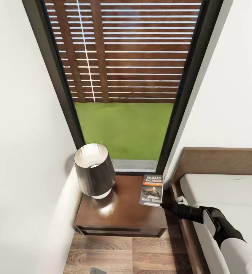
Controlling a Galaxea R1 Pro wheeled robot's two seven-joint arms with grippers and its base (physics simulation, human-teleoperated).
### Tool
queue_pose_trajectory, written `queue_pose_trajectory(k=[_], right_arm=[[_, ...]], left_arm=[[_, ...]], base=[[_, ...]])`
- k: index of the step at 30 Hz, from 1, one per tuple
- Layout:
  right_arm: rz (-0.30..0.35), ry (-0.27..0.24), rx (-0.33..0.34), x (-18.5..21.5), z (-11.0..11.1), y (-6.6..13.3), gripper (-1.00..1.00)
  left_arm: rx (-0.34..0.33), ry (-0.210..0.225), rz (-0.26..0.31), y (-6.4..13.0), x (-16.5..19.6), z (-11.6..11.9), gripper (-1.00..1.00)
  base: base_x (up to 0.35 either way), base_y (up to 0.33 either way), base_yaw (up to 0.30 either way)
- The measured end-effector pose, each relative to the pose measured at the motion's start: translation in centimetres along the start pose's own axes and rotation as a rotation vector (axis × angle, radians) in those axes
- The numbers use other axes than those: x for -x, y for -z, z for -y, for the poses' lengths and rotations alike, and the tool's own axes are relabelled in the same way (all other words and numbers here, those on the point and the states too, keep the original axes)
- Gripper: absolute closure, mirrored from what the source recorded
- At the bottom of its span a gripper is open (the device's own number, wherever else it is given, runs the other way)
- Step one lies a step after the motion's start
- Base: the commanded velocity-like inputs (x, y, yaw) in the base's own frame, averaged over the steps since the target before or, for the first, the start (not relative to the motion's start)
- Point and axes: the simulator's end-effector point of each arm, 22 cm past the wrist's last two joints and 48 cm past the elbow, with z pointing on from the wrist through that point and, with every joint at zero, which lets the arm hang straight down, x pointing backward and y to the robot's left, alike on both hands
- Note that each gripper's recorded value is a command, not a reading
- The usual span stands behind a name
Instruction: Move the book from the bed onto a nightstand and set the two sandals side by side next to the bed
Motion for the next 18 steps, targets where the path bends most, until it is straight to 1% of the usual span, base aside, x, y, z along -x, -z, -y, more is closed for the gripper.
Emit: queue_pose_trajectory(k=[2,6,18], right_arm=[[0.000,-0.004,-0.009,0.0,0.2,0.0,1.00],[-0.001,-0.004,-0.049,0.0,1.0,-0.1,1.00],[-0.002,-0.002,-0.067,0.0,1.5,-1.2,1.00]], left_arm=[[0.000,0.000,0.000,0.0,0.0,0.0,-1.00],[0.001,0.000,0.000,0.0,0.0,0.0,-1.00],[0.002,0.000,0.000,-0.6,0.2,-0.2,-1.00]], base=[[0.000,0.000,0.000],[0.000,0.000,0.000],[0.000,0.000,0.000]])
